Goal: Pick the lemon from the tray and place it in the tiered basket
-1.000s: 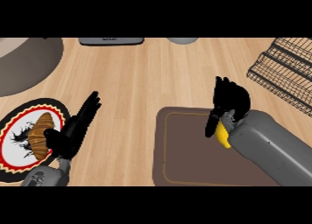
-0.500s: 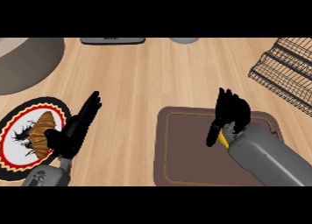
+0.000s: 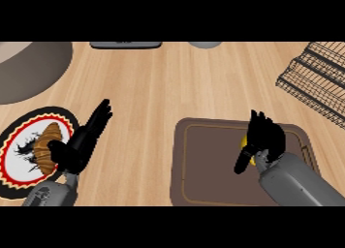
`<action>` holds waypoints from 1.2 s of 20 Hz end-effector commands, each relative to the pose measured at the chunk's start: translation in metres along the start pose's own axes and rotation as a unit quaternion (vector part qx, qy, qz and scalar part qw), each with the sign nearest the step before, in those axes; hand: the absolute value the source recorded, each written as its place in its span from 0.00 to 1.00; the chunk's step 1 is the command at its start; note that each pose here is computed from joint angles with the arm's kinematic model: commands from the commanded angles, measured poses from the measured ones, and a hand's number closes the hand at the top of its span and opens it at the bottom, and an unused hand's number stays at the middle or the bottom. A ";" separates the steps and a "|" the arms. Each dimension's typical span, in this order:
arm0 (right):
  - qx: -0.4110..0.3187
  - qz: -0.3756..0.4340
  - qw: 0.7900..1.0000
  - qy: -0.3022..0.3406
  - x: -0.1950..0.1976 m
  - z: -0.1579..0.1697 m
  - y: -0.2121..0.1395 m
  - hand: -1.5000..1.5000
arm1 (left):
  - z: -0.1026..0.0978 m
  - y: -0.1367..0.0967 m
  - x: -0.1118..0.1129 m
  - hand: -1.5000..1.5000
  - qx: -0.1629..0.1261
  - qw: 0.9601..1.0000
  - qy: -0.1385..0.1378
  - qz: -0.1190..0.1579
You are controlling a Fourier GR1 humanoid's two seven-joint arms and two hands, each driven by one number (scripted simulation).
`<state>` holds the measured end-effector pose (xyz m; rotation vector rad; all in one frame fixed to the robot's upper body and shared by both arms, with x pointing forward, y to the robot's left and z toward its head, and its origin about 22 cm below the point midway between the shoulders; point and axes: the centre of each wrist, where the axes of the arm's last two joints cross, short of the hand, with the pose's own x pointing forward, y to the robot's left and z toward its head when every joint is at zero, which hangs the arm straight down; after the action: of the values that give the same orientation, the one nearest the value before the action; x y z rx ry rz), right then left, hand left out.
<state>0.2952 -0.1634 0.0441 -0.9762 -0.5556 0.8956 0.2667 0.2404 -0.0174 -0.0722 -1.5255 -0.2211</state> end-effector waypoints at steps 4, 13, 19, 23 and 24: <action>0.012 -0.013 0.995 0.094 0.011 0.000 0.007 0.00 | 0.011 -0.018 -0.011 0.50 -0.006 1.000 -0.005 -0.008; -0.045 -0.055 0.997 0.014 0.011 -0.001 0.026 1.00 | 0.007 0.007 -0.005 0.50 -0.005 1.000 0.001 0.007; -0.060 -0.043 0.997 0.004 0.013 -0.013 0.009 1.00 | -0.007 -0.004 -0.005 0.50 -0.003 1.000 -0.002 -0.001; -0.068 -0.043 0.997 0.000 0.002 0.000 0.036 1.00 | -0.001 -0.005 0.002 0.50 -0.006 1.000 -0.003 -0.003; -0.073 -0.037 0.997 -0.002 -0.008 -0.007 0.014 1.00 | -0.005 -0.007 0.006 0.50 0.002 1.000 0.000 0.012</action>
<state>0.2933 -0.1610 0.0225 -1.0381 -0.6917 0.8217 0.2710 0.2378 -0.0200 -0.0782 -1.5280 -0.2244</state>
